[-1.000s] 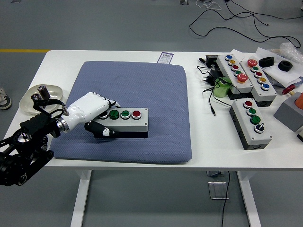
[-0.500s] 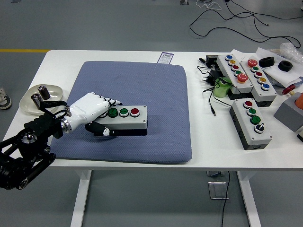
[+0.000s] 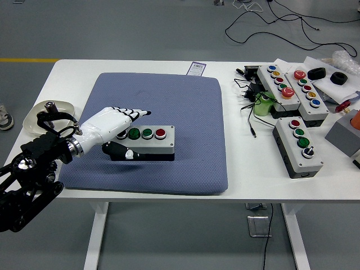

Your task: Pick up the button,place it on the desk,press the button,press the button

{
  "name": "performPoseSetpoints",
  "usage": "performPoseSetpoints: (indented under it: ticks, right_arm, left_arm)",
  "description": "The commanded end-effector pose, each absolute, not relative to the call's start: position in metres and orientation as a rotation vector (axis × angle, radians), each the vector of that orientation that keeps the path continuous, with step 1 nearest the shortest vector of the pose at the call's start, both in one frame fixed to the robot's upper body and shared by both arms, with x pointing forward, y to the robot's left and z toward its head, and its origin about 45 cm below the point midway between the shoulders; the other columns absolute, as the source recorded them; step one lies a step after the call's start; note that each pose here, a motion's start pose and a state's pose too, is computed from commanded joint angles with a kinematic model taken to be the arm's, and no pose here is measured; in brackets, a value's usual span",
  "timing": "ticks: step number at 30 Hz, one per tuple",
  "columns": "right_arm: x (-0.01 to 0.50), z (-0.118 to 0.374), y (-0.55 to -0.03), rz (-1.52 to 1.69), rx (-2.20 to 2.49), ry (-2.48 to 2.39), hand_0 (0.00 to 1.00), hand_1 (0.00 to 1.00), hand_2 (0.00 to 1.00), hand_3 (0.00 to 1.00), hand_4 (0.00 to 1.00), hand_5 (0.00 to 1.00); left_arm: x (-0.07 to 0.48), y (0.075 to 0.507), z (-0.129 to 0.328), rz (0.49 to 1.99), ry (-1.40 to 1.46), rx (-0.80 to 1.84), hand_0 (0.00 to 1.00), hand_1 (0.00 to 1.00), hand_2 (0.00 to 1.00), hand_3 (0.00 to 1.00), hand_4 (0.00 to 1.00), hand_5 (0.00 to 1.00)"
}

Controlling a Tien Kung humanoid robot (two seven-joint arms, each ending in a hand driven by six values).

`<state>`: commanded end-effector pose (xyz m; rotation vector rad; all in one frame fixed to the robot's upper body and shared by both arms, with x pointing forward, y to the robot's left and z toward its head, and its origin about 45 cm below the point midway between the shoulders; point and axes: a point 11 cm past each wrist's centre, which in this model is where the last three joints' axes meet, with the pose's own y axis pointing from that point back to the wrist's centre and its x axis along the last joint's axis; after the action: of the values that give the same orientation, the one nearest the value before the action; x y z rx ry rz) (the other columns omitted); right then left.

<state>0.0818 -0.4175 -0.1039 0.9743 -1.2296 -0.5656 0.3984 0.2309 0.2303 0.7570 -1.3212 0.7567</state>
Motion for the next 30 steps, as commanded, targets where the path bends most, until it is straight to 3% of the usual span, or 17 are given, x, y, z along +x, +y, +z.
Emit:
performPoseSetpoints:
  ticks: [1,2,7,8,13,14,30]
  right_arm:
    - [0.082,-0.104,-0.418,-0.565,0.974,-1.230,0.673,0.658,0.674,0.624,0.310,0.173]
    - [0.082,-0.104,-0.418,-0.565,0.974,-1.230,0.673,0.658,0.674,0.624,0.310,0.173]
    - [0.082,-0.104,-0.418,-0.563,0.975,-1.227,0.673,0.658,0.674,0.624,0.310,0.173]
    - [0.082,-0.104,-0.418,-0.563,0.975,-1.228,0.673,0.658,0.674,0.624,0.310,0.173]
    - [0.082,-0.104,-0.418,-0.563,0.975,-1.229,0.673,0.658,0.674,0.624,0.310,0.173]
    - [0.083,-0.104,-0.417,-0.563,0.976,-1.229,0.673,0.658,0.674,0.624,0.310,0.173]
    - [0.085,-0.103,-0.418,-0.556,0.979,-1.229,0.673,0.658,0.674,0.624,0.310,0.173]
  left_arm:
    - [0.396,0.228,0.239,0.800,-1.332,0.716,0.842,0.907,0.998,0.987,0.998,0.662]
    - [0.395,0.226,0.245,0.829,-1.340,0.692,0.621,0.615,0.639,0.735,0.896,0.904]
    - [0.385,0.211,0.278,1.005,-1.417,0.543,0.621,0.615,0.639,0.735,0.896,0.904]
    - [0.384,0.209,0.282,1.031,-1.426,0.527,0.140,0.109,0.185,0.579,0.715,0.998]
    - [0.384,0.204,0.282,1.058,-1.386,0.569,0.140,0.109,0.185,0.579,0.715,0.998]
    - [0.385,0.204,0.280,1.053,-1.374,0.589,0.002,0.002,0.024,0.558,0.690,0.998]
    - [0.385,0.207,0.226,0.897,-1.176,0.820,0.002,0.002,0.002,0.577,0.675,0.998]
